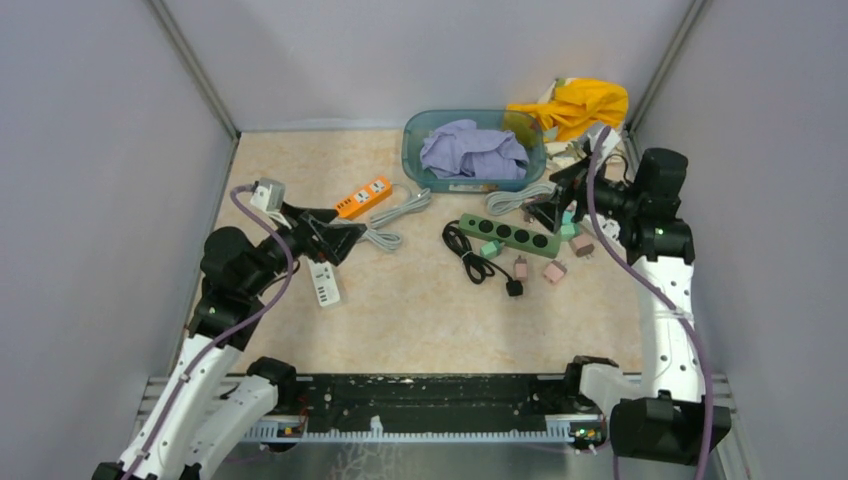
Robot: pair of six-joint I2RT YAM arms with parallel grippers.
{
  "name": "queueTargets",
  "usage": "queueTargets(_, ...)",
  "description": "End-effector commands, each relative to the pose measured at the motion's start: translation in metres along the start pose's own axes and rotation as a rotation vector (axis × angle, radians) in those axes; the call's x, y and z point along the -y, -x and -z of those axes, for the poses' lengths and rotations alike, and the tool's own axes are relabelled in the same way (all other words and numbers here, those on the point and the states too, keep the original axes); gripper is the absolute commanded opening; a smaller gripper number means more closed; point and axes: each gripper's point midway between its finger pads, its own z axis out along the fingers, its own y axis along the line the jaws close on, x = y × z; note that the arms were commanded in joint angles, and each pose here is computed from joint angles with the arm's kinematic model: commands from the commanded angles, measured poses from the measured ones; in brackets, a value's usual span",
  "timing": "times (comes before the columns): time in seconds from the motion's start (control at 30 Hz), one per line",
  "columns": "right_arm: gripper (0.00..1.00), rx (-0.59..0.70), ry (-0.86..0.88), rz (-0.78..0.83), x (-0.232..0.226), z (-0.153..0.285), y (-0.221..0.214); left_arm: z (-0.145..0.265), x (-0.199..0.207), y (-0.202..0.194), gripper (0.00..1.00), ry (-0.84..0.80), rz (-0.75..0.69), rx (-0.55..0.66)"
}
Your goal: Pull the plug off the socket
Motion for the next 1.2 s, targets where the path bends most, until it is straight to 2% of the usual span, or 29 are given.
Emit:
queueTargets(0.0,0.98,0.057,-0.155,-0.036,0.0,0.025,0.055,0.007,0.019,0.024,1.0,-0.06,-0.049,0.046)
queueTargets(0.17,0.97,0.102,-0.037,-0.045,-0.029,0.029,0.077,0.009,0.022,0.034,1.0,-0.046,-0.053,0.052)
queueTargets(0.5,0.99,0.172,-0.15,-0.15,-0.024,0.04,0.114,0.016,0.031,0.049,1.0,-0.053,-0.081,0.069)
queueTargets(1.17,0.99,0.189,-0.159,-0.111,-0.023,0.042,0.124,0.012,0.02,0.041,1.0,-0.017,-0.1,0.043)
